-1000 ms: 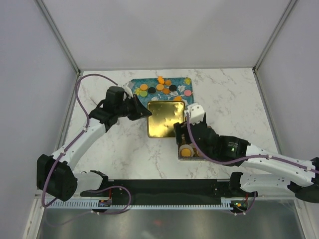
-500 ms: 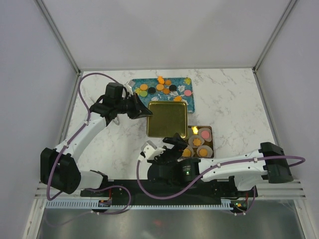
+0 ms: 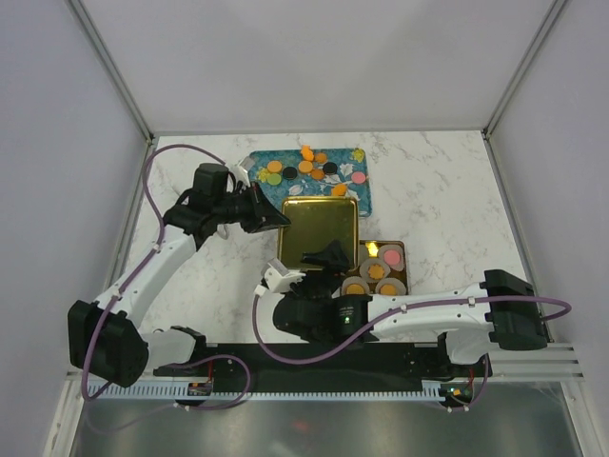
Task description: Pack the cookies
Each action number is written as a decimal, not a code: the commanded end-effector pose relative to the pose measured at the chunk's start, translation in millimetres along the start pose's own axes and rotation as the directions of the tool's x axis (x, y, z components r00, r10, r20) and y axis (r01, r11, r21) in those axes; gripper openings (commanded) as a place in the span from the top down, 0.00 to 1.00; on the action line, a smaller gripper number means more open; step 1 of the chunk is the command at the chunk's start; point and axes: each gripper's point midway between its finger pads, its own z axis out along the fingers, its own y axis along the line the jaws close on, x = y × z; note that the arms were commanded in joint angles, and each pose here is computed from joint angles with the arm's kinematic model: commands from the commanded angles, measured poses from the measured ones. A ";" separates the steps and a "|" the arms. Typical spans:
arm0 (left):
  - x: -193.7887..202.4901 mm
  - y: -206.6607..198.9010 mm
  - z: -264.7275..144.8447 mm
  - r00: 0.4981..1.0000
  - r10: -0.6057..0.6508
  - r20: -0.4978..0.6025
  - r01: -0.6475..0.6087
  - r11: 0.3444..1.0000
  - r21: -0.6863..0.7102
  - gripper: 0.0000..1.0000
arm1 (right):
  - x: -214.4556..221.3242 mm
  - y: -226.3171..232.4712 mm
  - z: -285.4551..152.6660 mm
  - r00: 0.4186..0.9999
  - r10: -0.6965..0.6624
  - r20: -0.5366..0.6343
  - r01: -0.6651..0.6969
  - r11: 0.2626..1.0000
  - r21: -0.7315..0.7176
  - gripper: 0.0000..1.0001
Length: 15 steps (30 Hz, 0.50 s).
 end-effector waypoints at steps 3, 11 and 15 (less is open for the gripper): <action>8.7 -18.3 -10.6 1.000 0.019 -0.025 -0.017 0.997 0.077 0.91 | -17.6 -24.2 0.4 1.000 0.030 -0.002 -0.030 0.997 0.077 0.31; -1.3 -29.6 -14.7 0.999 0.042 0.003 -0.042 0.995 0.094 0.65 | -24.0 -48.2 -4.6 0.999 0.048 -0.006 -0.047 0.992 0.120 0.79; -16.7 -39.7 -21.1 0.995 0.075 0.065 -0.081 0.993 0.084 0.33 | -28.1 -58.8 -8.2 0.998 0.068 0.002 -0.067 0.990 0.123 0.88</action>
